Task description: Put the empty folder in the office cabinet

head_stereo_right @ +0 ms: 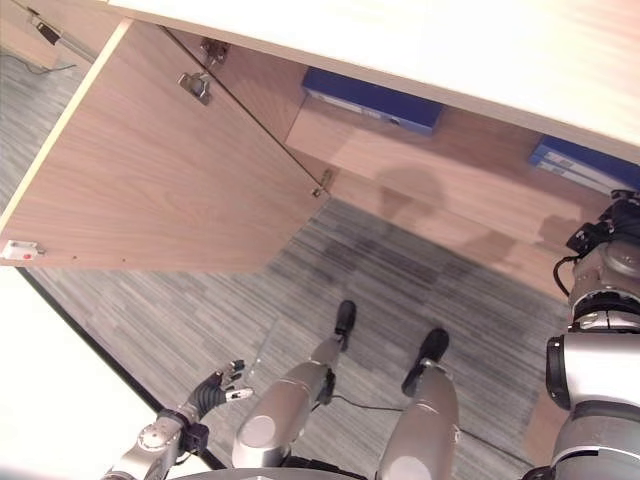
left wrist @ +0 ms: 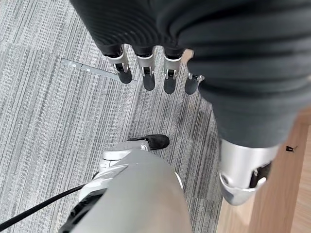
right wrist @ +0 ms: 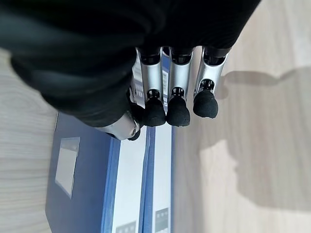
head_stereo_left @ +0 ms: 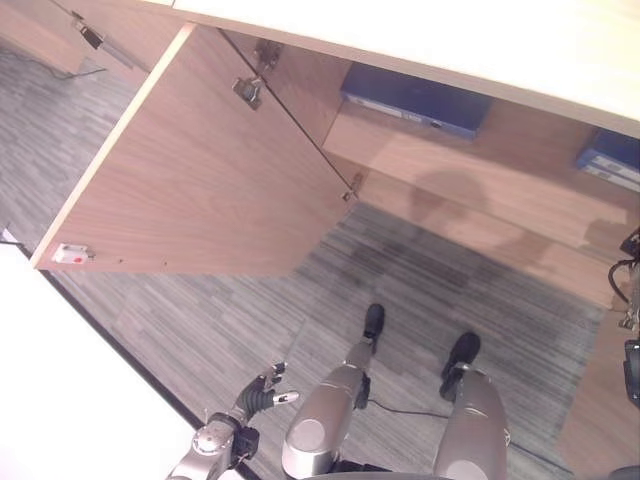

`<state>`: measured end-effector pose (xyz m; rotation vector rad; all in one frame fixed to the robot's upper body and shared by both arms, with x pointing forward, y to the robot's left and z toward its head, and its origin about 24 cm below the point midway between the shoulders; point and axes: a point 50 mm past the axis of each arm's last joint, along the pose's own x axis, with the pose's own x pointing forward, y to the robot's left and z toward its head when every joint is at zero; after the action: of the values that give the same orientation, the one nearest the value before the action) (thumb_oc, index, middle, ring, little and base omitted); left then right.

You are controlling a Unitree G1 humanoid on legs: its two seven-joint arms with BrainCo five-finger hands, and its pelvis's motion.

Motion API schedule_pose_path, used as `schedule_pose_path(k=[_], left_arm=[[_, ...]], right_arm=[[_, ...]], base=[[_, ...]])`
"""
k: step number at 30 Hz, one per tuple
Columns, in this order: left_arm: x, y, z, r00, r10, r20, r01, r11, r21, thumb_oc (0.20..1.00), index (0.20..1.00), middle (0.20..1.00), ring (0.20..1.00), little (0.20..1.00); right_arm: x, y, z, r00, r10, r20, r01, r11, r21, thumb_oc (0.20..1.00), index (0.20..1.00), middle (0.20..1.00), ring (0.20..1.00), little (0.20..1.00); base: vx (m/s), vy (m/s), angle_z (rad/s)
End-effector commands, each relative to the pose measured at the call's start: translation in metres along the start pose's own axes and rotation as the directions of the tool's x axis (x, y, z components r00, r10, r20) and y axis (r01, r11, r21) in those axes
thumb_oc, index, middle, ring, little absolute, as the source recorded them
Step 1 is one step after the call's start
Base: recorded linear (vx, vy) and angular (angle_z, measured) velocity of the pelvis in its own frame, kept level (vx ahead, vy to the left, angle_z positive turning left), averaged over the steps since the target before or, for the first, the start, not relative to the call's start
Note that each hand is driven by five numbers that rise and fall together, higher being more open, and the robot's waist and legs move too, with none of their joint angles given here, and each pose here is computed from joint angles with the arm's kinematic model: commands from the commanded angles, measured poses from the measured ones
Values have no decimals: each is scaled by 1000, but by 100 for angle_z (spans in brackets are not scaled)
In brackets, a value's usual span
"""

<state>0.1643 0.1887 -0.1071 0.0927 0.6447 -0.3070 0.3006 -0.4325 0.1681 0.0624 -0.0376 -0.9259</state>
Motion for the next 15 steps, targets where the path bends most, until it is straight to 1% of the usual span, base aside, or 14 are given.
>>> schedule_pose_path(k=[1, 8, 15], left_arm=[[-7, 0, -11, 999, -20, -37, 21, 1000, 15, 1000, 1000, 1000, 1000, 1000], [-6, -4, -7, 999, -37, -21, 37, 999, 12, 1000, 1000, 1000, 1000, 1000], [-7, -4, -6, 999, -50, -19, 51, 998, 26, 1000, 1000, 1000, 1000, 1000]], right_arm=[[6, -13, 34, 994, -46, 100, 46, 999, -5, 200, 200, 200, 200, 200], [7, -14, 38, 993, -55, 102, 57, 998, -12, 200, 200, 200, 200, 200], [9, -18, 71, 982, -69, 173, 74, 997, -26, 200, 200, 200, 200, 200]], base=[[-10, 19, 6], [-4, 0, 2], [0, 0, 0]])
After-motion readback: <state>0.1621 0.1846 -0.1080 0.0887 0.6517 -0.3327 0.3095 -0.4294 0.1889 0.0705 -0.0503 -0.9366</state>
